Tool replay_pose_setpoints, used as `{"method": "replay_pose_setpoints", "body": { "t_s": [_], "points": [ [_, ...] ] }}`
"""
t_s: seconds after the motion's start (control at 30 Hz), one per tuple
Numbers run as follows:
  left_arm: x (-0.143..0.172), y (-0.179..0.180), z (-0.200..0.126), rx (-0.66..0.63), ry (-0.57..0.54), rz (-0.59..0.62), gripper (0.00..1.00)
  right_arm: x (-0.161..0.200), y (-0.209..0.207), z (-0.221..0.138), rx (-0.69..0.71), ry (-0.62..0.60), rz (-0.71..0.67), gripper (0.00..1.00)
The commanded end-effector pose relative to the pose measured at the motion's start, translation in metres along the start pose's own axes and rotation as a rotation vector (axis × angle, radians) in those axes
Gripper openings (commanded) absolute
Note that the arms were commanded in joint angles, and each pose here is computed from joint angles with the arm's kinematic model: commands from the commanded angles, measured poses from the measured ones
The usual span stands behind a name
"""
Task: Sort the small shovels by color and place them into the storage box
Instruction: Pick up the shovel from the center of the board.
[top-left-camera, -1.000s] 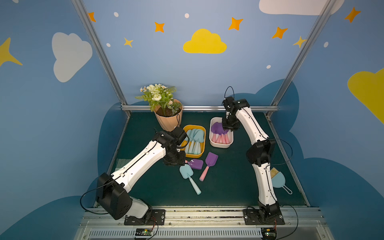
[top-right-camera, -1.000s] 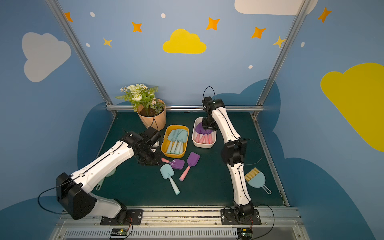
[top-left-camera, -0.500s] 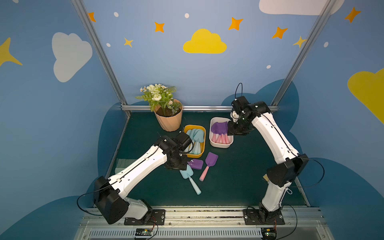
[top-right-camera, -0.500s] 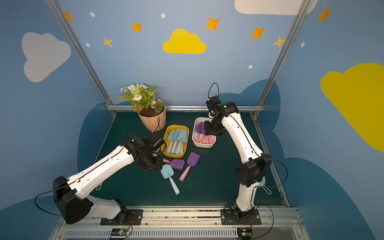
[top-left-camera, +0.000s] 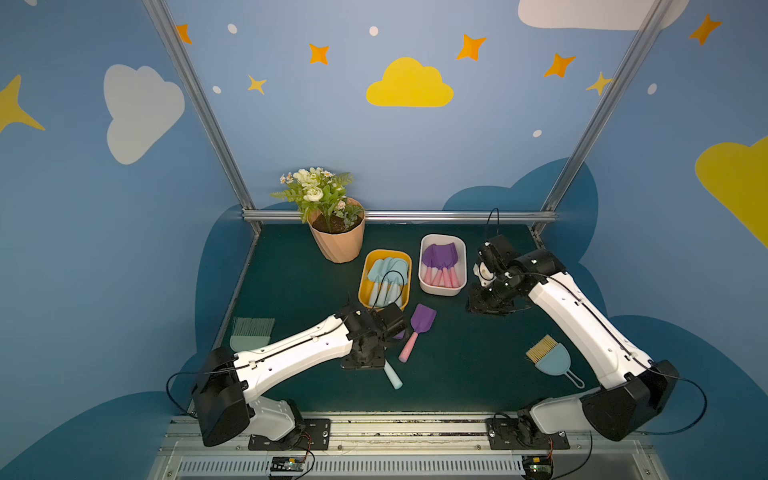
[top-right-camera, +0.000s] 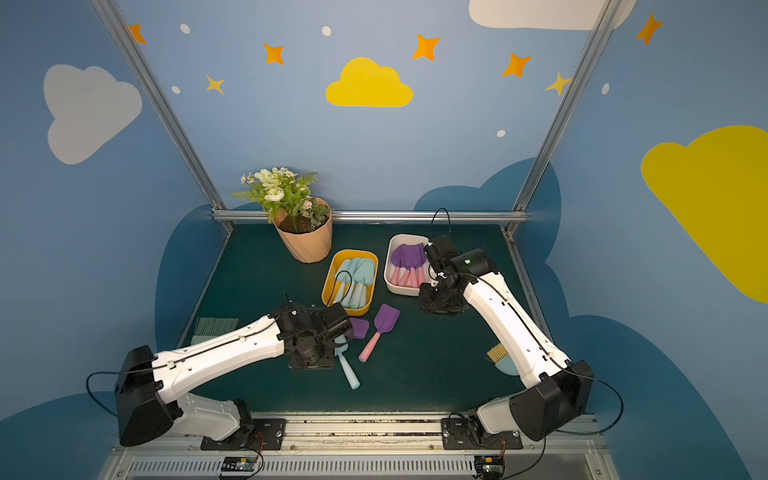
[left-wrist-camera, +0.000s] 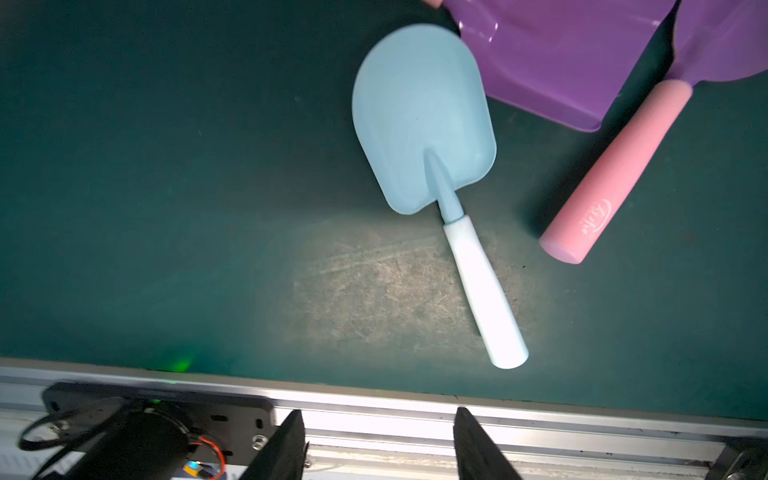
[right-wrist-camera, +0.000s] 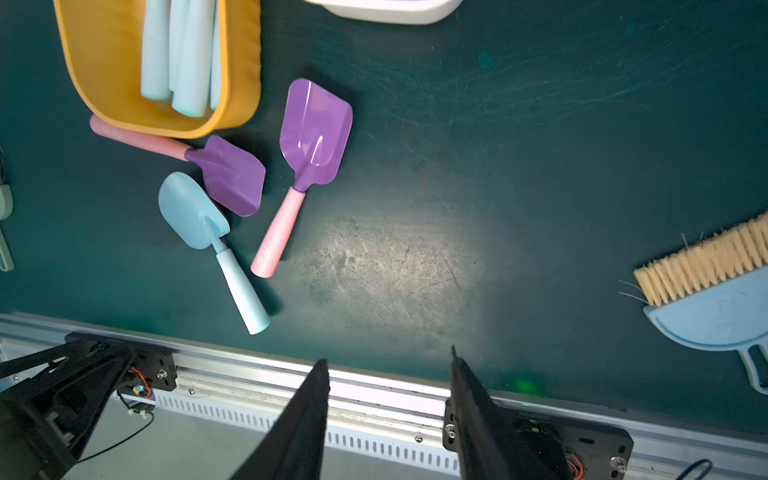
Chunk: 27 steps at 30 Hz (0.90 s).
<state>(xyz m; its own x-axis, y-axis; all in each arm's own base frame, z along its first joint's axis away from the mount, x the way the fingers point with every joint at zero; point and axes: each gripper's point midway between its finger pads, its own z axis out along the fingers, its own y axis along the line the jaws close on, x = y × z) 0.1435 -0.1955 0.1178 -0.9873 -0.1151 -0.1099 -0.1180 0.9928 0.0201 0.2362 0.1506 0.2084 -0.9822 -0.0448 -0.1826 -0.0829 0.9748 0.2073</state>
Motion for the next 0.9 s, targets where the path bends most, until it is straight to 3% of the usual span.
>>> {"method": "replay_pose_setpoints", "body": {
  "t_s": [0.0, 0.33, 0.67, 0.87],
  "points": [
    [0.005, -0.018, 0.015, -0.01, -0.047, -0.151, 0.49, 0.004, 0.005, -0.003, -0.042, -0.027, -0.017, 0.48],
    [0.03, -0.063, 0.042, -0.008, -0.026, -0.205, 0.5, 0.022, -0.01, -0.009, -0.02, -0.064, -0.059, 0.49],
    [0.034, -0.069, 0.06, 0.001, 0.02, -0.251, 0.51, 0.02, -0.018, -0.015, -0.023, -0.172, -0.061, 0.49],
    [0.036, -0.075, 0.072, 0.02, 0.061, -0.248, 0.51, 0.018, -0.017, -0.013, -0.025, -0.162, -0.068, 0.49]
  ]
}}
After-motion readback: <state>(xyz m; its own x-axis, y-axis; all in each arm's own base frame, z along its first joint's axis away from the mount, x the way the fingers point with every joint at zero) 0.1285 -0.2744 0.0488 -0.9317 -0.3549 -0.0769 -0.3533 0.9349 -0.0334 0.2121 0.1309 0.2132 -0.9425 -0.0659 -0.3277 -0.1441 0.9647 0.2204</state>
